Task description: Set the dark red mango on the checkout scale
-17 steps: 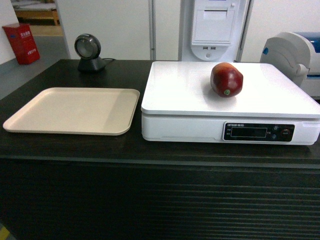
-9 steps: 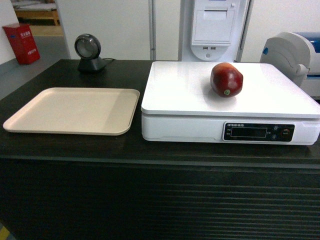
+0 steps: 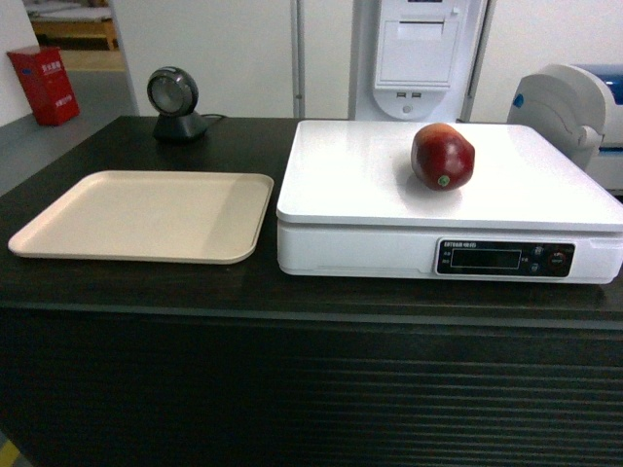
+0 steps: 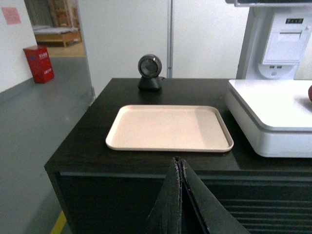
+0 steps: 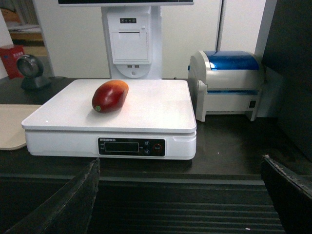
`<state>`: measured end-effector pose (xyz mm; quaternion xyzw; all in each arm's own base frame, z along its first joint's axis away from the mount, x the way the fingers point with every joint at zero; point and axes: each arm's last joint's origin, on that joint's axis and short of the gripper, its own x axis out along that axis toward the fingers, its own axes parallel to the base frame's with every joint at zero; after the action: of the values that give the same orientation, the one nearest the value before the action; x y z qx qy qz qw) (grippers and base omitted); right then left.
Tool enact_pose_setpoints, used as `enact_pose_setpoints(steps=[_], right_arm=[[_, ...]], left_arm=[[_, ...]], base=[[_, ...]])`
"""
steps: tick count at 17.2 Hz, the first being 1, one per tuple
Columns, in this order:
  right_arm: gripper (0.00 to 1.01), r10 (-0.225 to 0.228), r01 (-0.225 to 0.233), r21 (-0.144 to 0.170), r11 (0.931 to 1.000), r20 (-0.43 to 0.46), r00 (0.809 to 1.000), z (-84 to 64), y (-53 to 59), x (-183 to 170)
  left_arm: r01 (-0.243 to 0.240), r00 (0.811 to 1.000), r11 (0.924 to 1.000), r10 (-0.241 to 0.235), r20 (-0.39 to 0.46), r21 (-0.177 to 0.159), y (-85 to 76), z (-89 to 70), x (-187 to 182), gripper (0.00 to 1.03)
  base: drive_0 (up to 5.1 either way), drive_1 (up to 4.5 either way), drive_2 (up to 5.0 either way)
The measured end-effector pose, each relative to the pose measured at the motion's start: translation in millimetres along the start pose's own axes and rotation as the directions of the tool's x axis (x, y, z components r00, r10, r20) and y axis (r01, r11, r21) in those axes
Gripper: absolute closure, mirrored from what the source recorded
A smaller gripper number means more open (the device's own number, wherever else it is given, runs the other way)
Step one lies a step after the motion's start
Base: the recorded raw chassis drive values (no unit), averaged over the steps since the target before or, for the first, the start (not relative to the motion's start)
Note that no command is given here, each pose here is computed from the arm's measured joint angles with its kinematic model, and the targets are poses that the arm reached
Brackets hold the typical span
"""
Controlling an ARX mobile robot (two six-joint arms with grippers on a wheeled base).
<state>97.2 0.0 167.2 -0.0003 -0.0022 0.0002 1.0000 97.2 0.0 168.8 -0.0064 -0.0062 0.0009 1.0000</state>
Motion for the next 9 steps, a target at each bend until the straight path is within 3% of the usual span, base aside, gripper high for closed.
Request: enact_pose_setpoints(steps=[3, 9], right_arm=[[0.03, 0.000, 0.000, 0.000, 1.0000, 0.001, 1.000, 0.1, 0.0, 0.0], [0.03, 0.000, 0.000, 0.000, 1.0000, 0.000, 1.000, 0.0, 0.0, 0.0]], left_arm=[[0.002, 1.000, 1.0000, -0.002, -0.015, 0.002, 0.0, -2.9, 0.3, 1.01], [0.002, 1.000, 1.0000, -0.002, -0.014, 0.002, 0.0, -2.7, 0.3, 0.37]], base=[[0.0, 0.00, 0.0], [0.0, 0.00, 0.0]])
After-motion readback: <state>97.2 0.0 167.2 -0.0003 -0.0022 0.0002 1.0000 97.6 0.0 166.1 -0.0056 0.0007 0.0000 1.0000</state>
